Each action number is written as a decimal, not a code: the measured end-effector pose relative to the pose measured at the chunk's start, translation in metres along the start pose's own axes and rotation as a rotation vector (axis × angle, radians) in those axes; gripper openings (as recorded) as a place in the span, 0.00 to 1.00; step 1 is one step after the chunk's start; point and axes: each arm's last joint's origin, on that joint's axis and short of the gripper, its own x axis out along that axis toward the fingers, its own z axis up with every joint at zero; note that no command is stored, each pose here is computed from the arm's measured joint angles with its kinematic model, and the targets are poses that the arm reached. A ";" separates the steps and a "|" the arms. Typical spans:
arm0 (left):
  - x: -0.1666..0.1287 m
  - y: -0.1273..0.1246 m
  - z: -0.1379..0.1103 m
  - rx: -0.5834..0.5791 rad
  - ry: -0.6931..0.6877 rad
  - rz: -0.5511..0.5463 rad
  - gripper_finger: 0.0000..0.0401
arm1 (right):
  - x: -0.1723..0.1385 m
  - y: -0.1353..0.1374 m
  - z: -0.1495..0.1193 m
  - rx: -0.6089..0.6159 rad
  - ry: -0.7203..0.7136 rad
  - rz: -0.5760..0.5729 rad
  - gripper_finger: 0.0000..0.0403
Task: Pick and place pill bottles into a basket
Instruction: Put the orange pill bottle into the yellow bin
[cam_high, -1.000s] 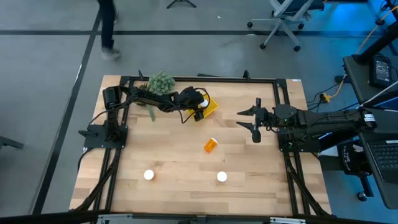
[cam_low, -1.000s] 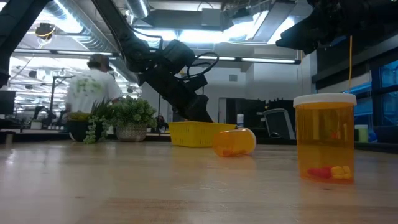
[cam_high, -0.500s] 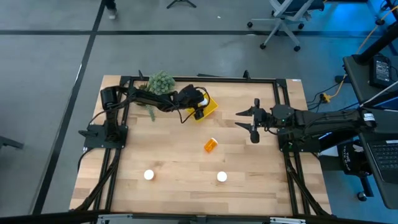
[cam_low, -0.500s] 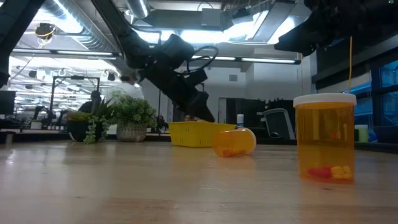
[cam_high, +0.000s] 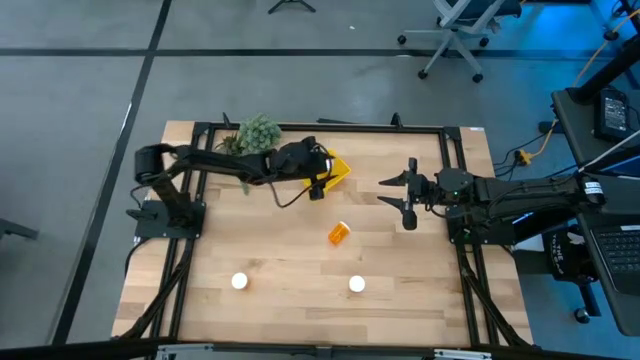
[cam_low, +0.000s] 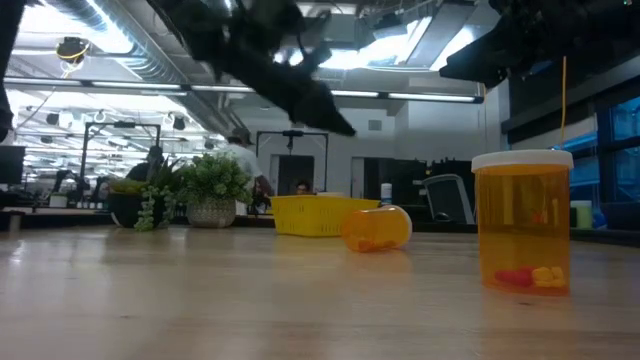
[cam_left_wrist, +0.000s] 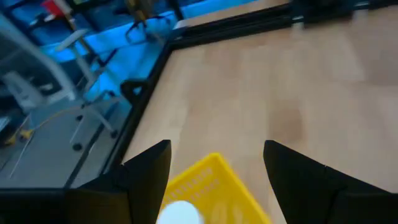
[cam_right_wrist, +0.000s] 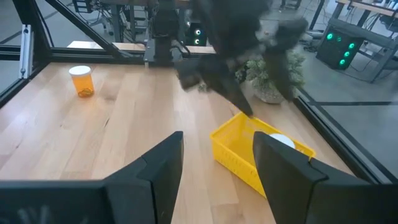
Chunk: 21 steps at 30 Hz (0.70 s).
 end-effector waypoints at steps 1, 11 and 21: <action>-0.008 -0.002 0.006 0.011 -0.010 -0.008 0.63 | 0.000 0.000 0.000 -0.001 0.000 0.000 0.49; -0.078 -0.016 0.037 0.004 -0.006 -0.150 0.53 | 0.000 0.000 0.000 -0.019 0.000 0.011 0.49; -0.093 -0.047 0.015 -0.108 -0.098 -0.373 0.27 | 0.001 0.001 0.000 0.030 0.000 0.023 0.49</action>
